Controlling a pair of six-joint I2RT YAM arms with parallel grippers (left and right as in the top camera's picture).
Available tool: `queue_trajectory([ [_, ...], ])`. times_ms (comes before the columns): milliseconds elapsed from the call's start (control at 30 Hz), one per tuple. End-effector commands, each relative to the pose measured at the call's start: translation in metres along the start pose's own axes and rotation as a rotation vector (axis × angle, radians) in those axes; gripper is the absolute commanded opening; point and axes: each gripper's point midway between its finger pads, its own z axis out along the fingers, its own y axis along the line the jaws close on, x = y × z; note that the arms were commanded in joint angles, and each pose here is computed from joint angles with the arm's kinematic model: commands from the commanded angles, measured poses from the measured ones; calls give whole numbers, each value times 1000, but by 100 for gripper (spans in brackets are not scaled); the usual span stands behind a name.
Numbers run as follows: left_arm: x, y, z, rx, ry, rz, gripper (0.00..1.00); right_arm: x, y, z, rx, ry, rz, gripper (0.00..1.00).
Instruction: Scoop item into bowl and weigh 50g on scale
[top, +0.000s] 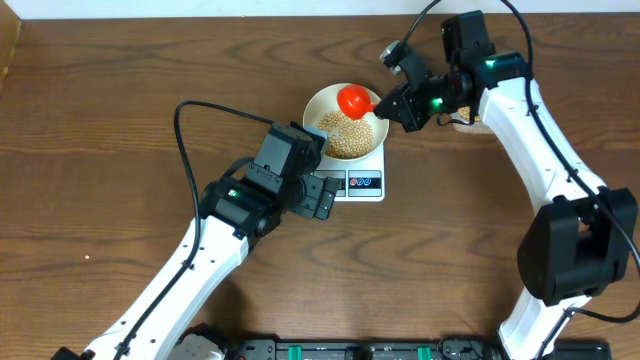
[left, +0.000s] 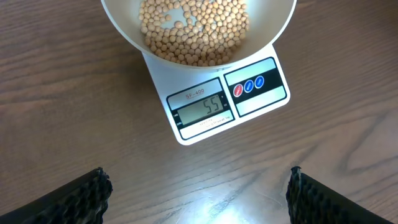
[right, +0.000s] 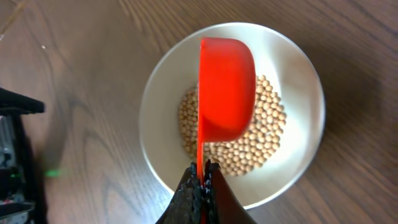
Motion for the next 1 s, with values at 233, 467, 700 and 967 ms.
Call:
queue_trajectory([
  [233, -1, 4, -2, -18, -7, 0, 93, 17, -40, 22, 121, 77, -4, 1],
  [467, -1, 4, -2, -18, -7, 0, 92, 14, -48, 21, 159, 72, -18, 1],
  [700, -1, 4, -2, -18, -7, 0, 92, 15, -54, 20, 191, 81, -19, 1],
  [967, -1, 4, -2, -18, -7, 0, 92, 10, -59, 19, 221, 63, -10, 1],
])
